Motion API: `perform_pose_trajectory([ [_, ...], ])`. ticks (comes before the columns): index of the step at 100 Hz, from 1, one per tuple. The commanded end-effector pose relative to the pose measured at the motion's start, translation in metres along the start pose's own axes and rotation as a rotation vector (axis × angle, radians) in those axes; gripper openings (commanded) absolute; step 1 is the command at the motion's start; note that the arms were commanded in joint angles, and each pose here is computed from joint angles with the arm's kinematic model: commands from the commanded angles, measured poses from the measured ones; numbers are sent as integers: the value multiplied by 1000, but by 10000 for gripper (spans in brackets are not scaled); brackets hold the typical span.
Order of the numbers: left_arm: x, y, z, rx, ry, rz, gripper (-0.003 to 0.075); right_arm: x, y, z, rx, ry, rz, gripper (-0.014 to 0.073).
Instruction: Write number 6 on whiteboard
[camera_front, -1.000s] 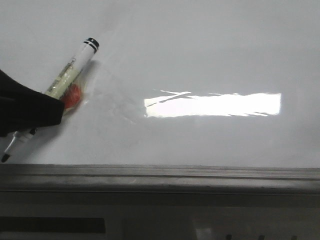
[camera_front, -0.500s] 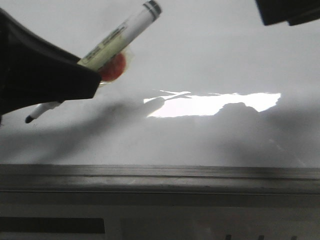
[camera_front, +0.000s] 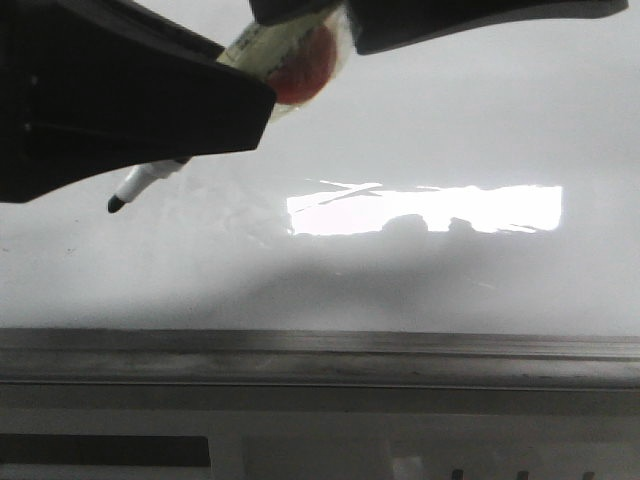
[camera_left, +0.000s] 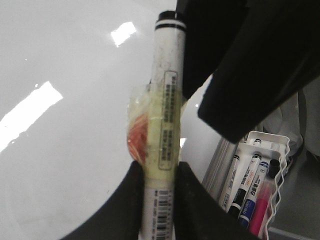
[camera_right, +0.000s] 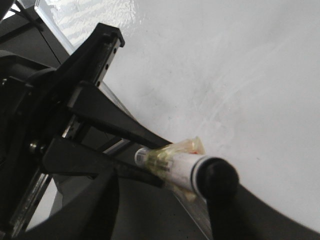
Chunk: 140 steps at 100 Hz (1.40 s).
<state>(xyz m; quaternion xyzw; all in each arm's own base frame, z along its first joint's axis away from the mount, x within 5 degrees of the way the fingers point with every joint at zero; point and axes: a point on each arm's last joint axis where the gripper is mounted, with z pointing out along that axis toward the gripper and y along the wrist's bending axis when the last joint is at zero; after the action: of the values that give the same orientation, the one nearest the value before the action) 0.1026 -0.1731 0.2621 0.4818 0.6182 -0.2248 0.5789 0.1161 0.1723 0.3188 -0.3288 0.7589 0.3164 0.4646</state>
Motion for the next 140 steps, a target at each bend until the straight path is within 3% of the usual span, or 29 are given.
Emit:
perform_pose_trajectory([
  [1,-20,5,-2,-30,-122,-6,-20,-24,3,-6,-3,-161,-9,321],
  [41,-19,4,-2,-29,-117,-5,-20,-23,-2,3,18,-157,19,-72],
  [58,-19,4,-2,-27,-112,-5,13,-23,-2,3,18,-157,21,-71],
  [63,-19,4,-2,-28,-114,-5,78,-23,-2,3,18,-157,21,-71],
  [75,-20,6,-4,-35,-122,-8,332,-23,-3,3,23,-158,23,-71],
  [83,-24,7,-9,-44,-144,-18,420,-24,-9,3,46,-162,30,-71],
  [100,-32,25,-36,-145,-193,-83,426,-34,-25,-1,112,-182,98,-71],
  [123,-35,67,-84,-481,-269,-156,386,-61,-42,1,185,-235,87,-71],
  [140,-28,77,-95,-572,-218,-182,365,-76,-58,20,237,-259,95,-71],
])
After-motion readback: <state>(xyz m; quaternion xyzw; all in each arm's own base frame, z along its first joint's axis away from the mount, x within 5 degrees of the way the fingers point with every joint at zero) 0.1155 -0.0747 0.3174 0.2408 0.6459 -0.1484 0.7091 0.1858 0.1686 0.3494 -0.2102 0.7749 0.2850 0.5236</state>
